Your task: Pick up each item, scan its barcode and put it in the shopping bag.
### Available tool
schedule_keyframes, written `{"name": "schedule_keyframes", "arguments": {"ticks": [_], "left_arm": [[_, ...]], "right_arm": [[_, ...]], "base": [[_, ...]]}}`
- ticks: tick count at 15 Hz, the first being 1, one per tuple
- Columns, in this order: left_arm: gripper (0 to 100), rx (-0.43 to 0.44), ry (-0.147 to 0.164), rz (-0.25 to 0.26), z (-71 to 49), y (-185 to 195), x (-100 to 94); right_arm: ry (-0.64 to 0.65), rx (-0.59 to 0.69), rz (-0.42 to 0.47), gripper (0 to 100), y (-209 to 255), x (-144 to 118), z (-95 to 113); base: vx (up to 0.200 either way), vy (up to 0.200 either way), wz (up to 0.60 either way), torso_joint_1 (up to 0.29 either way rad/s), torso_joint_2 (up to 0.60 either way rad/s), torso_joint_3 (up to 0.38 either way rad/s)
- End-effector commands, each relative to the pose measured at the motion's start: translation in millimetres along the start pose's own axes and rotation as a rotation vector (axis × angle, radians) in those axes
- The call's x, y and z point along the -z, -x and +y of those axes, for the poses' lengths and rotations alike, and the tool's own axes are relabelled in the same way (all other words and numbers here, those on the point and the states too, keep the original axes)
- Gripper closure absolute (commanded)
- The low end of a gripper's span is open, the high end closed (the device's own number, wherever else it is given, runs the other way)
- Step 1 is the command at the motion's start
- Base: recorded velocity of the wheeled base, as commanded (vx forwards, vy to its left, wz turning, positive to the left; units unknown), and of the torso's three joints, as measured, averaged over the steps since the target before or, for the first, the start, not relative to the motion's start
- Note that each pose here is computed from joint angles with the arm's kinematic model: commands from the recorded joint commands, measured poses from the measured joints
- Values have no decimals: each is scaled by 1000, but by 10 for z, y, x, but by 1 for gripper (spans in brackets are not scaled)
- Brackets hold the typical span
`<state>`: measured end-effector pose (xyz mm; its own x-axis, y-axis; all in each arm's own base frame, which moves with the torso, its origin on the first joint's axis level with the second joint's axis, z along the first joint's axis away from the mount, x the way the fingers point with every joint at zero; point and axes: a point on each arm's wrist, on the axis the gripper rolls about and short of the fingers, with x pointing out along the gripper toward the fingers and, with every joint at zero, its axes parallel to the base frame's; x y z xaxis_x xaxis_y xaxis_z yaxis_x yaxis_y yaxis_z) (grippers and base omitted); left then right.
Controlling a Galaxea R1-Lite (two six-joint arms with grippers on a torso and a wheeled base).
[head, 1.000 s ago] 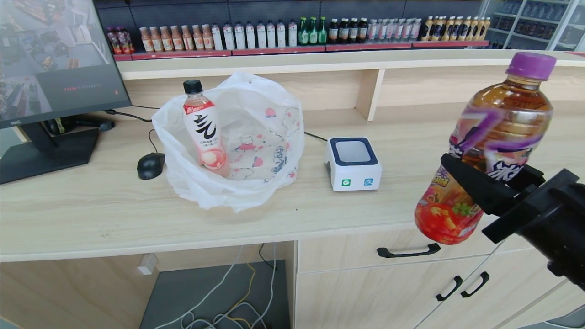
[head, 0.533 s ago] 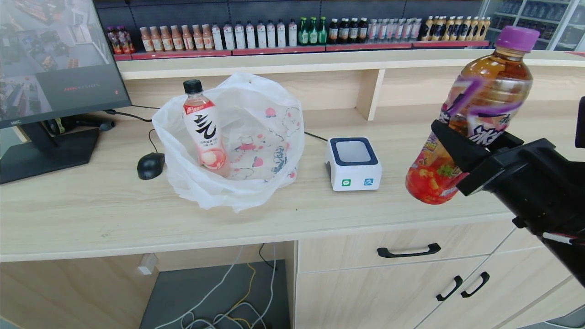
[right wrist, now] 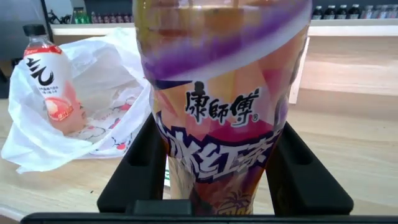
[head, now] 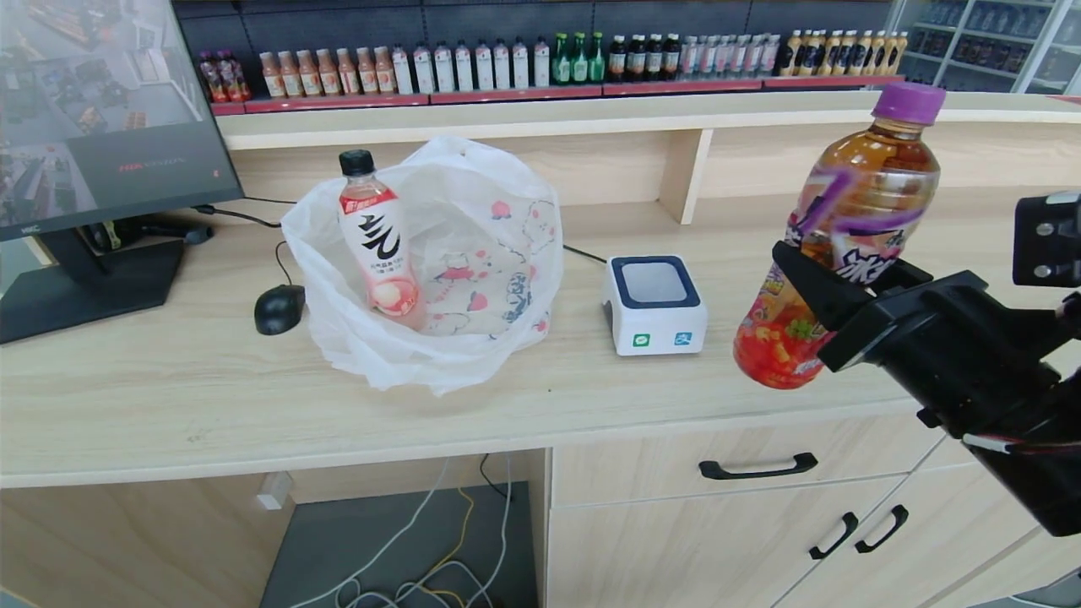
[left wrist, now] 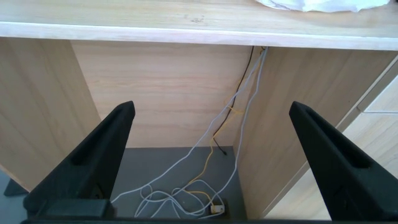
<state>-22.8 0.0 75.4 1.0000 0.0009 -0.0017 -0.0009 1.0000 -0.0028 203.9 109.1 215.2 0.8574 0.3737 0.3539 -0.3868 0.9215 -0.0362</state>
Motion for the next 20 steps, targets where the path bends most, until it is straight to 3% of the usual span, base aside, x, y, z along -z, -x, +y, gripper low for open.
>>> {"name": "schedule_keyframes", "arguments": {"ticks": [1,9,20], "left_arm": [[0,-1,3,0,0,0,0],[0,1,3,0,1,0,0],[0,-1,-1,0,0,0,0]], "right_arm": [[0,0,9,100,-15,24,1],[-5,0,-11,100,-87,10,10],[-11,8,-124,100,-724,-10,57]], "base": [[0,200,0,2,2,2],[0,200,0,4,4,3],[0,0,0,0,0,0]]}}
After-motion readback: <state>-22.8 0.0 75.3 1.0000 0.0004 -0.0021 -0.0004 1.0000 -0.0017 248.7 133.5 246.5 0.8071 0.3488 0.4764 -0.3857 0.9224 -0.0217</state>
